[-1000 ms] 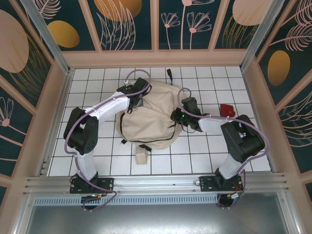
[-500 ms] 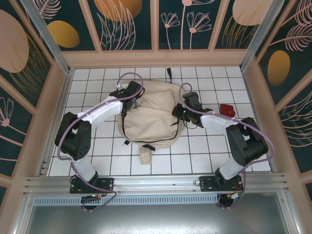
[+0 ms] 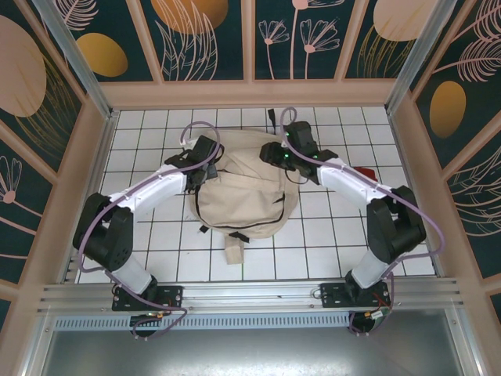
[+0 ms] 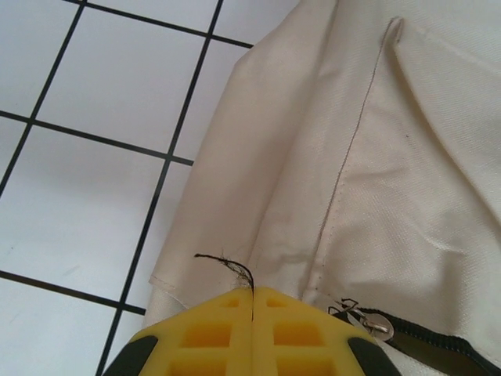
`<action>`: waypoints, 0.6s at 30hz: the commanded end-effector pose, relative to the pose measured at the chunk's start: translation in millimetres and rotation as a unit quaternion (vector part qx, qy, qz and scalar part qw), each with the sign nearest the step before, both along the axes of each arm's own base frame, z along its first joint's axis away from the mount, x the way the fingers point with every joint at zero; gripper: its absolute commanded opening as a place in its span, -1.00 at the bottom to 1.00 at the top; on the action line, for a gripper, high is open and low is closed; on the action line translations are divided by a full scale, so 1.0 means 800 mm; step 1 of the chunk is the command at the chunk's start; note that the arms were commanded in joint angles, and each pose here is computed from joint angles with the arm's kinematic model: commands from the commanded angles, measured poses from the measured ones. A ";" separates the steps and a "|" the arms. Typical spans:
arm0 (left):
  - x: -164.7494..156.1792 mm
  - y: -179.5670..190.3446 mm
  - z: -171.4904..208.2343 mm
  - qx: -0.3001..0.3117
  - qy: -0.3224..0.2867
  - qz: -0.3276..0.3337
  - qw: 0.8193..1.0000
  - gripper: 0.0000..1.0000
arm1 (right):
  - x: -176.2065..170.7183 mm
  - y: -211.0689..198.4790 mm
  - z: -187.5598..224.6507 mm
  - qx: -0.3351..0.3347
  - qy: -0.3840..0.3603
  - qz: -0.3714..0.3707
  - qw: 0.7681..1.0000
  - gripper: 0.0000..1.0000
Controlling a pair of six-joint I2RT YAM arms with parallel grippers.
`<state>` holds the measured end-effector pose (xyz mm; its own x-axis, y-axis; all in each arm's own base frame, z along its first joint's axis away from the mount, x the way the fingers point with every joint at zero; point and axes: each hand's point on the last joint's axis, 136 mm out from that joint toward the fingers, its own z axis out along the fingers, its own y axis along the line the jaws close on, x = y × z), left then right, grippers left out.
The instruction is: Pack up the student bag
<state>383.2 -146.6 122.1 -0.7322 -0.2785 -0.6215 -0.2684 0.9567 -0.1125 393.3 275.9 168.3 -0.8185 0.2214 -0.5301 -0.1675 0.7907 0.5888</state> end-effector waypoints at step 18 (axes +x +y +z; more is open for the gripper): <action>-0.023 0.004 -0.003 -0.034 -0.015 -0.012 0.999 -1.00 | -0.104 0.099 -0.078 -0.048 0.104 0.102 0.988 -0.46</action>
